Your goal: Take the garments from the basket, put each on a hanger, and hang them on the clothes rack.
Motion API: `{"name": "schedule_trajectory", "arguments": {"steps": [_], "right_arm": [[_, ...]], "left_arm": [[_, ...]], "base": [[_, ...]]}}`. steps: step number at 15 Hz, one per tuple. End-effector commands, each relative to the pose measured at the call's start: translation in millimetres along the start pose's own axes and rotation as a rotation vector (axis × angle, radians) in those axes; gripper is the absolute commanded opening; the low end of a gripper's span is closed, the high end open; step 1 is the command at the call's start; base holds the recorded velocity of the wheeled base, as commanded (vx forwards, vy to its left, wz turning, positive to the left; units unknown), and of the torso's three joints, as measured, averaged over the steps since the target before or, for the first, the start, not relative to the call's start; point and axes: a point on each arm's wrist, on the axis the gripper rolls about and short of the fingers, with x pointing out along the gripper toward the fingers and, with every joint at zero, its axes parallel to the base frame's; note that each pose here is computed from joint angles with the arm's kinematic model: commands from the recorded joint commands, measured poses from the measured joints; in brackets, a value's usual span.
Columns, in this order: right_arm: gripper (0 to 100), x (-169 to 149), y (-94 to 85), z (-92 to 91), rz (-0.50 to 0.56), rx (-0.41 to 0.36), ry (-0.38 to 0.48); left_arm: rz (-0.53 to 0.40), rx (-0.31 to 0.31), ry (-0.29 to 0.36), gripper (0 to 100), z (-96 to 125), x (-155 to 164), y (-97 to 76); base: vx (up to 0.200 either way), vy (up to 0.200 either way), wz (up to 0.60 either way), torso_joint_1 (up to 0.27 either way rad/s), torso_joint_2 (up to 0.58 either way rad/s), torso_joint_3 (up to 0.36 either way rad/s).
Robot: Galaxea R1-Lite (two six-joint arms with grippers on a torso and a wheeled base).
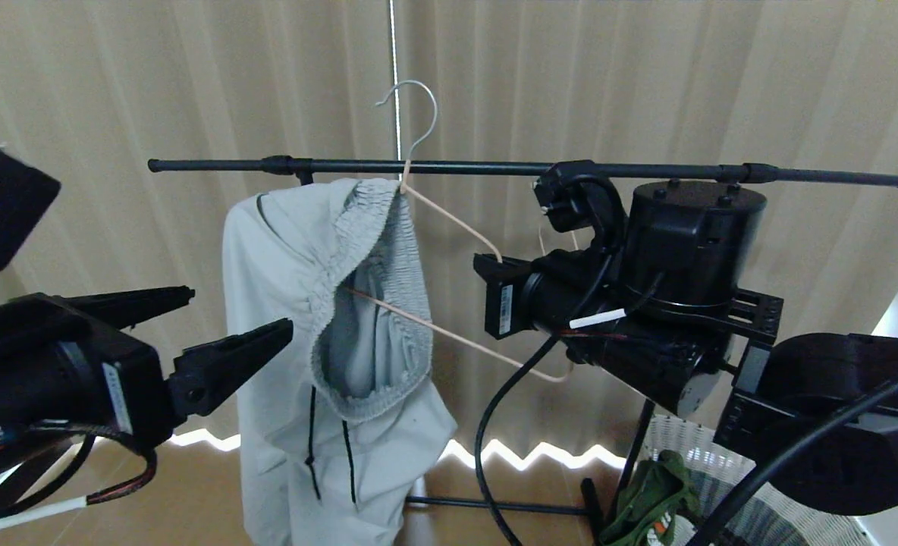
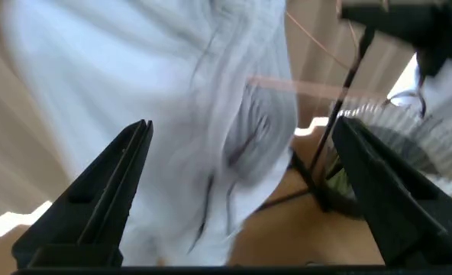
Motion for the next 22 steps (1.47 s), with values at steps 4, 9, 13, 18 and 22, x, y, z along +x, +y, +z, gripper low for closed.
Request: {"name": "schedule_trajectory", "arguments": {"steps": [4, 9, 13, 18, 22], "right_arm": [[0, -30.5, -40.6, 1.1, -0.017, -0.038, 0.023], [0, -43.8, -45.0, -10.8, 0.096, -0.115, 0.008], [0, -46.9, -45.5, -20.2, 0.128, -0.144, 0.0], [0, -56.0, -28.5, -28.8, 0.194, -0.151, 0.008], [0, -59.0, -26.7, -29.4, 0.215, -0.174, -0.029]], "left_arm": [[0.138, 0.231, -0.012, 100, -2.6, -11.9, 32.2], [-0.044, 0.464, 0.0, 100, 8.0, 19.6, 31.5], [-0.056, 0.635, 0.029, 100, 11.6, 41.7, 35.2], [-0.087, 0.631, 0.026, 100, 14.4, 52.0, 35.7], [-0.147, 0.573, 0.014, 100, 12.9, 52.8, 36.3]], "base": [[0.0, 0.0, 0.0, 0.0, 0.0, 0.0], [0.0, 0.0, 0.0, 0.0, 0.0, 0.0], [0.0, 0.0, 0.0, 0.0, 0.0, 0.0], [0.0, 0.0, 0.0, 0.0, 0.0, 0.0], [0.0, 0.0, 0.0, 0.0, 0.0, 0.0]]}}
